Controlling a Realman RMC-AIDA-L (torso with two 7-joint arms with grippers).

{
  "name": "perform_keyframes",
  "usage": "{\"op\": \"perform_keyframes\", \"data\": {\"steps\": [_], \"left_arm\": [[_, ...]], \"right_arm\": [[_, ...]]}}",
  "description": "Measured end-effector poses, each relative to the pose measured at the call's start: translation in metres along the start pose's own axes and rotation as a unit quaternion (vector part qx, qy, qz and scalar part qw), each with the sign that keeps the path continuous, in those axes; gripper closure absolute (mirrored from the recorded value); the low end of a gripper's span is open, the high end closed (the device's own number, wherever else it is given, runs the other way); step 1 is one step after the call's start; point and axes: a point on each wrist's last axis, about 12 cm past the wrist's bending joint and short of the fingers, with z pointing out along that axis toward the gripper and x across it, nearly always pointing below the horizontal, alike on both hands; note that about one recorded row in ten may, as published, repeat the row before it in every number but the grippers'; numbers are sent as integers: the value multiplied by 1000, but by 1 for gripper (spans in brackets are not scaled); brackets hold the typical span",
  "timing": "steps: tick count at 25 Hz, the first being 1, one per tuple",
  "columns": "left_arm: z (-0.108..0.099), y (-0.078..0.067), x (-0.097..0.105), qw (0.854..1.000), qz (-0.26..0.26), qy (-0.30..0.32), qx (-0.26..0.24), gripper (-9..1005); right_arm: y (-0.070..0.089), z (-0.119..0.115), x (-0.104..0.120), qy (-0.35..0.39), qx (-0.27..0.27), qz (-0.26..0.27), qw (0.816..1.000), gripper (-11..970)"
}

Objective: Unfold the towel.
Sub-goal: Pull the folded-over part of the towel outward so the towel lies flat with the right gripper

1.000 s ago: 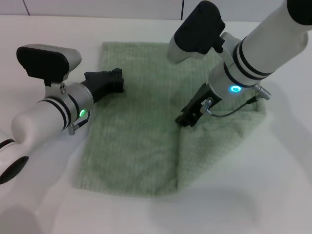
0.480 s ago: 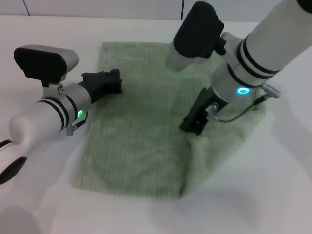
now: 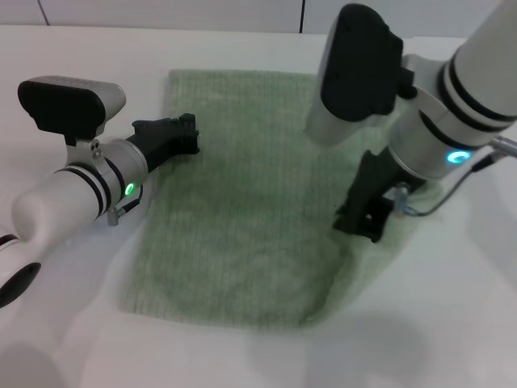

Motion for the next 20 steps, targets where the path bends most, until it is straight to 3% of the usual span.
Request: {"op": "perform_keyframes", "data": {"steps": [13,20], "left_arm": [[1,-1,-1,1000,0,-1,1,992],[1,0,-2,1000,-2,-2,-1,991]], "right_arm": [[10,6,18,62,-43,8,997,882],[4,7,27,103,-20,13,994,872]]}}
